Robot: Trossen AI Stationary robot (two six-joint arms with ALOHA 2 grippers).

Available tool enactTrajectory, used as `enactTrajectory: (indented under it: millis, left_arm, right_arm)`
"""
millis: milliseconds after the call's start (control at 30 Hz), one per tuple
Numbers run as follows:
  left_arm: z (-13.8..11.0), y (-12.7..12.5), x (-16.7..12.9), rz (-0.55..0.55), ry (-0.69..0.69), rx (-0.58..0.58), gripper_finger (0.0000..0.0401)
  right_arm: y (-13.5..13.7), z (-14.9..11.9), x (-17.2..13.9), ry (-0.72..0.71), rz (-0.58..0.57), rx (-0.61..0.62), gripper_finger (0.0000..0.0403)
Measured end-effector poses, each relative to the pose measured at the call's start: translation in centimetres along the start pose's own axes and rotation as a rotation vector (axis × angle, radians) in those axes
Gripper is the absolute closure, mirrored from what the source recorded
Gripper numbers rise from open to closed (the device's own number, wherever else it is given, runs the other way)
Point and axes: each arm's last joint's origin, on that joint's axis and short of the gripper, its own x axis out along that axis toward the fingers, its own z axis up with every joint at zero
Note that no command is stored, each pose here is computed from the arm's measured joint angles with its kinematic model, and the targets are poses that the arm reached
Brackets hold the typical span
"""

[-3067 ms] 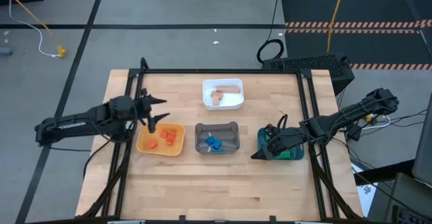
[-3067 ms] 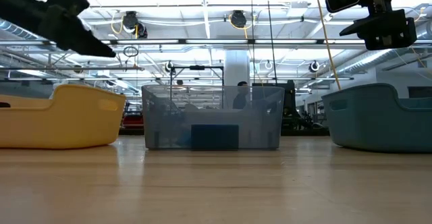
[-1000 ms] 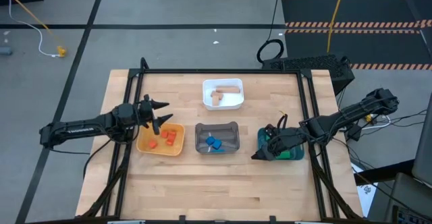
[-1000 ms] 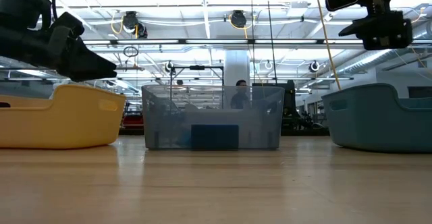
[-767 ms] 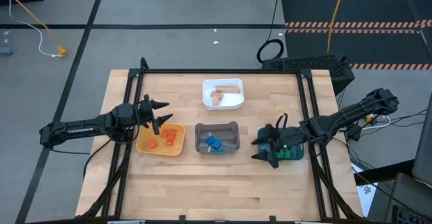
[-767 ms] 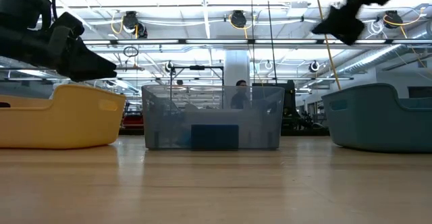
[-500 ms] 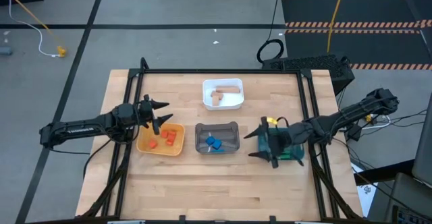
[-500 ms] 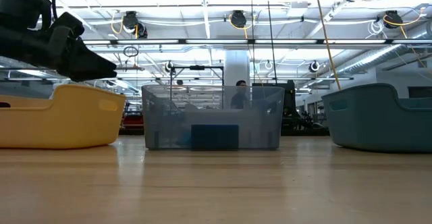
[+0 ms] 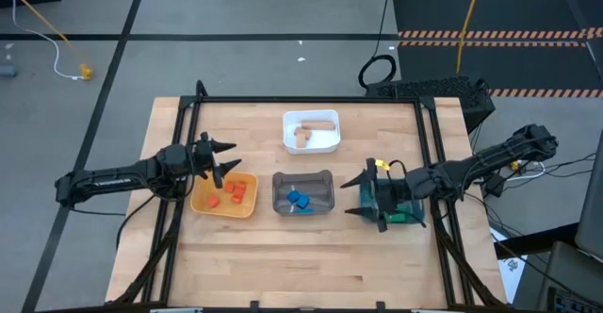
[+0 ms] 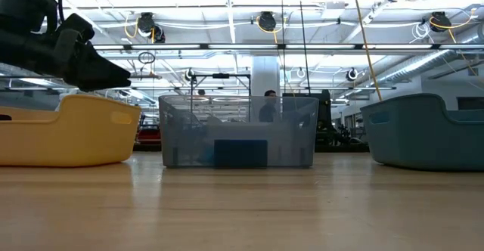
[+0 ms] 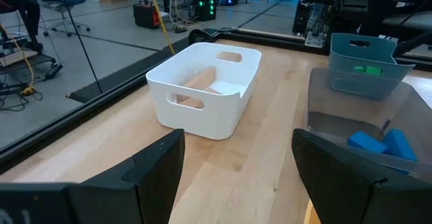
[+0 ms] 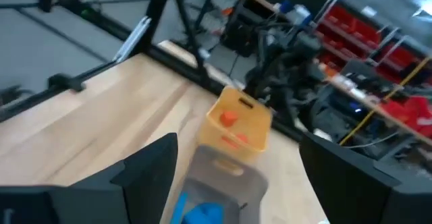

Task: Sort & place blocks by color
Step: Return to Home Position

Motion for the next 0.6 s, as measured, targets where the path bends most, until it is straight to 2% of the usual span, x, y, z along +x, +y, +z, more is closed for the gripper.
enactTrajectory:
  millis: [133, 267, 500, 600]
  left_arm:
    - [0.0, 0.0, 0.0, 0.000, 0.000, 0.000, 0.0128]
    - [0.0, 0.0, 0.0, 0.000, 0.000, 0.000, 0.0128]
    - [0.0, 0.0, 0.0, 0.000, -0.001, 0.000, 0.0128]
    - [0.0, 0.0, 0.0, 0.000, -0.001, 0.000, 0.0128]
  right_arm:
    - [-1.1, -1.3, -0.1, -0.080, -0.123, 0.030, 0.0101]
    - [-1.7, -5.1, -1.2, -0.161, -0.271, 0.101, 0.0101]
    - [-1.7, -10.5, -4.2, -0.220, -0.400, 0.264, 0.0101]
    - [-1.8, -12.0, -5.6, -0.246, -0.478, 0.334, 0.0101]
